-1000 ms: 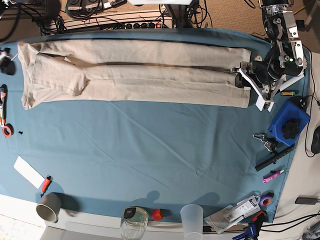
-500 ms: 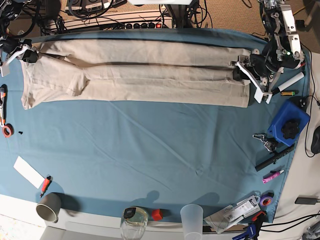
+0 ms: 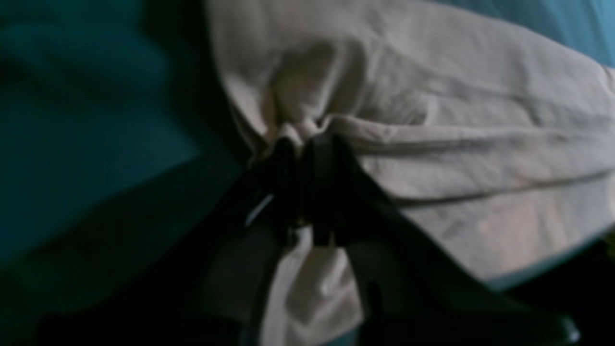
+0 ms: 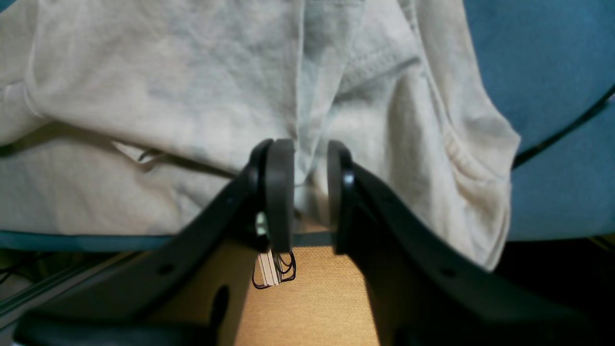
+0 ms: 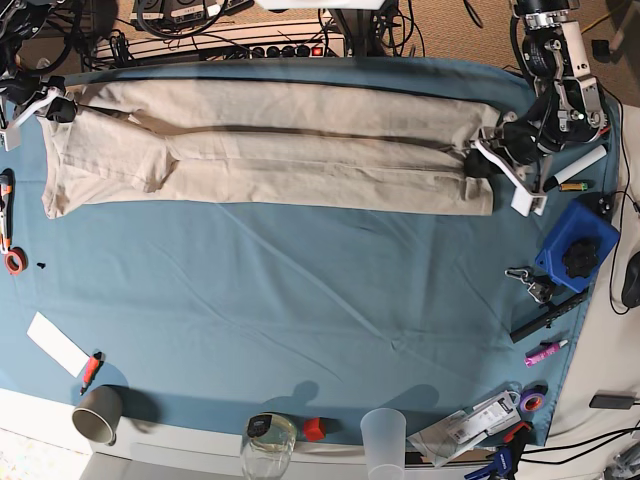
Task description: Fold the T-shirt properly
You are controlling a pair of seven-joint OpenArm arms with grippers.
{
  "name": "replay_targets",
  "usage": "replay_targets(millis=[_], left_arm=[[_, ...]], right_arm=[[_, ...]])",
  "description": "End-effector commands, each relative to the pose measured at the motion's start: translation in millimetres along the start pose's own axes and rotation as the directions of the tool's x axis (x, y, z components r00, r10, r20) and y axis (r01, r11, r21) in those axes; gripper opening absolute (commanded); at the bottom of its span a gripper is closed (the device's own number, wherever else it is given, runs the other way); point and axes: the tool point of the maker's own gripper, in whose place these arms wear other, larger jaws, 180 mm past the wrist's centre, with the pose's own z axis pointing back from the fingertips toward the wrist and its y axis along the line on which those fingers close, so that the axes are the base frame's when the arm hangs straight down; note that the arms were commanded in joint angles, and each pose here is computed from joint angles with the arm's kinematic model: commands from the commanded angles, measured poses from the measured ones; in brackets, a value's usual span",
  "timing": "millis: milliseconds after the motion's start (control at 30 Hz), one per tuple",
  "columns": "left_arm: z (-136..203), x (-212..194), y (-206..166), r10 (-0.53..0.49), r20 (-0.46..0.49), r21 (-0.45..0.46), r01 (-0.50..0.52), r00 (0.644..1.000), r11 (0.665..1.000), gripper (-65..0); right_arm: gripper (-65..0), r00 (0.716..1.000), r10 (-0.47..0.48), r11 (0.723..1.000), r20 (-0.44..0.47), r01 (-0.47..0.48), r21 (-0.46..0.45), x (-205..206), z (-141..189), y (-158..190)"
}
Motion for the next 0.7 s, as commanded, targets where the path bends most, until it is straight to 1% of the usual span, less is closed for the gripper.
replay_targets(millis=[0, 67, 133, 267, 400, 467, 567, 667], left_arm=[[0, -52, 4, 0.001, -0.224, 0.036, 0.008, 0.975, 0.999, -65.0], [4, -47, 0, -0.021, -0.216, 0.034, 0.029, 0.976, 0.999, -65.0], [8, -36, -5, -0.051, -0.181, 0.032, 0.058, 0.982, 0.998, -65.0], [24, -2, -21, -0.136, -0.054, 0.038, 0.138, 0.989, 0.990, -65.0], [41, 27, -38, -0.226, 0.068, 0.055, 0.223, 0.972, 0.973, -65.0], [48, 34, -53, -0.277, 0.109, 0.020, 0.277, 0.955, 0.961, -65.0], [53, 39, -76, -0.306, 0.164, -0.068, 0.320, 0.938, 0.945, -65.0], [53, 38, -98, -0.266, 0.203, -0.147, 0.298, 0.943, 0.943, -65.0]], right_arm=[[-52.0, 0.999, 0.028, 1.000, 0.033, -0.028, -0.014, 14, 8, -4], [-52.0, 0.999, 0.028, 1.000, 0.033, -0.028, -0.014, 14, 8, -4], [-52.0, 0.999, 0.028, 1.000, 0.034, -0.028, -0.014, 14, 8, -4], [-52.0, 0.999, 0.028, 1.000, 0.034, -0.028, -0.014, 14, 8, -4], [-52.0, 0.999, 0.028, 1.000, 0.035, -0.028, -0.014, 14, 8, -4], [-52.0, 0.999, 0.028, 1.000, 0.036, -0.028, -0.014, 15, 8, -4], [-52.0, 0.999, 0.028, 1.000, 0.038, -0.028, -0.014, 15, 8, -4], [-52.0, 0.999, 0.028, 1.000, 0.041, -0.028, -0.014, 16, 8, -4]])
